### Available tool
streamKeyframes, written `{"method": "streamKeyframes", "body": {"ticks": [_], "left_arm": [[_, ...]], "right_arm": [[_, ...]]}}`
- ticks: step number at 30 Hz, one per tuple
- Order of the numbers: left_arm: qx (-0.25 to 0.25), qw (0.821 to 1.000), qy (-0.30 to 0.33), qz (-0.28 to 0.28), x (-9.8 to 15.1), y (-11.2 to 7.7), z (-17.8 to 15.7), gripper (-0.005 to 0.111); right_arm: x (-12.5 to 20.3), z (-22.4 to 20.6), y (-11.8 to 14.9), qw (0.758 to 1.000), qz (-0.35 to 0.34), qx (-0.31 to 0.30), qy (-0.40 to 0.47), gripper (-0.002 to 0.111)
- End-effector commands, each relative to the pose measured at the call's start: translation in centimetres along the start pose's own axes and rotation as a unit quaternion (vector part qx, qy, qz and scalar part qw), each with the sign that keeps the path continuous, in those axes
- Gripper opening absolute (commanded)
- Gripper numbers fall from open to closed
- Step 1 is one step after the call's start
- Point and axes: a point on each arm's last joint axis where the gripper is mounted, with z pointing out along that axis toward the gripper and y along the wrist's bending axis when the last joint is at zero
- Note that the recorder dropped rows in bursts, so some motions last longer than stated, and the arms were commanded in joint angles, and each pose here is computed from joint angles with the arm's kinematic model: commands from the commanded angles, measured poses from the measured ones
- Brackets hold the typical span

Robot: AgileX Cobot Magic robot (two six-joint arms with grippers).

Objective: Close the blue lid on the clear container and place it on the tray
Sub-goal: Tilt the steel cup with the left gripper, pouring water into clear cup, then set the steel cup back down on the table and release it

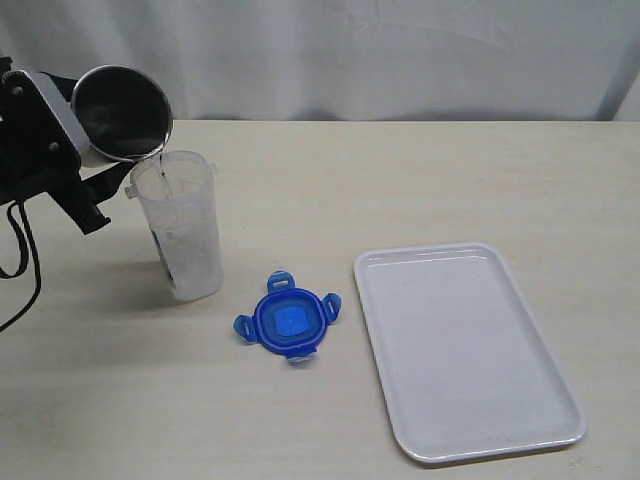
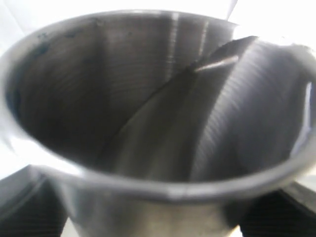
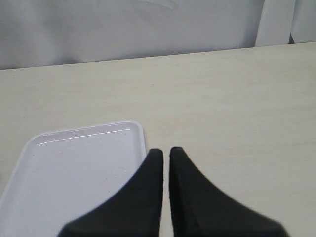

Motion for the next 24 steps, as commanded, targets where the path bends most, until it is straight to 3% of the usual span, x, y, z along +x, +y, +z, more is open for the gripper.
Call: {"method": "streamKeyframes", "body": {"ticks": [1, 12, 14, 15, 17, 21, 24], "left_arm": [[-0.037, 0.999, -0.036, 0.0, -1.1, 1.2, -0.1, 0.0], [-0.019, 0.984, 0.007, -0.176, -0.3, 0.9, -0.1, 0.0], [-0.053, 0.961, 0.018, -0.271, 0.1, 1.4, -0.1, 0.0], [-0.087, 0.937, 0.026, -0.337, 0.6, 1.8, -0.2, 0.0], [-0.121, 0.913, 0.044, -0.386, 1.6, 1.8, 0.1, 0.0], [-0.131, 0.877, 0.062, -0.458, 4.7, 2.0, 2.7, 0.0], [-0.141, 0.867, 0.076, -0.472, 7.6, 2.2, 4.9, 0.0]], "right_arm": [[0.0, 0.0, 0.0, 1.0, 0.001, 0.002, -0.004, 0.005], [0.0, 0.0, 0.0, 1.0, 0.001, 0.002, -0.004, 0.005], [0.0, 0.0, 0.0, 1.0, 0.001, 0.002, -0.004, 0.005], [0.0, 0.0, 0.0, 1.0, 0.001, 0.002, -0.004, 0.005], [0.0, 0.0, 0.0, 1.0, 0.001, 0.002, -0.004, 0.005], [0.0, 0.0, 0.0, 1.0, 0.001, 0.002, -0.004, 0.005], [0.0, 0.0, 0.0, 1.0, 0.001, 0.002, -0.004, 0.005]]}}
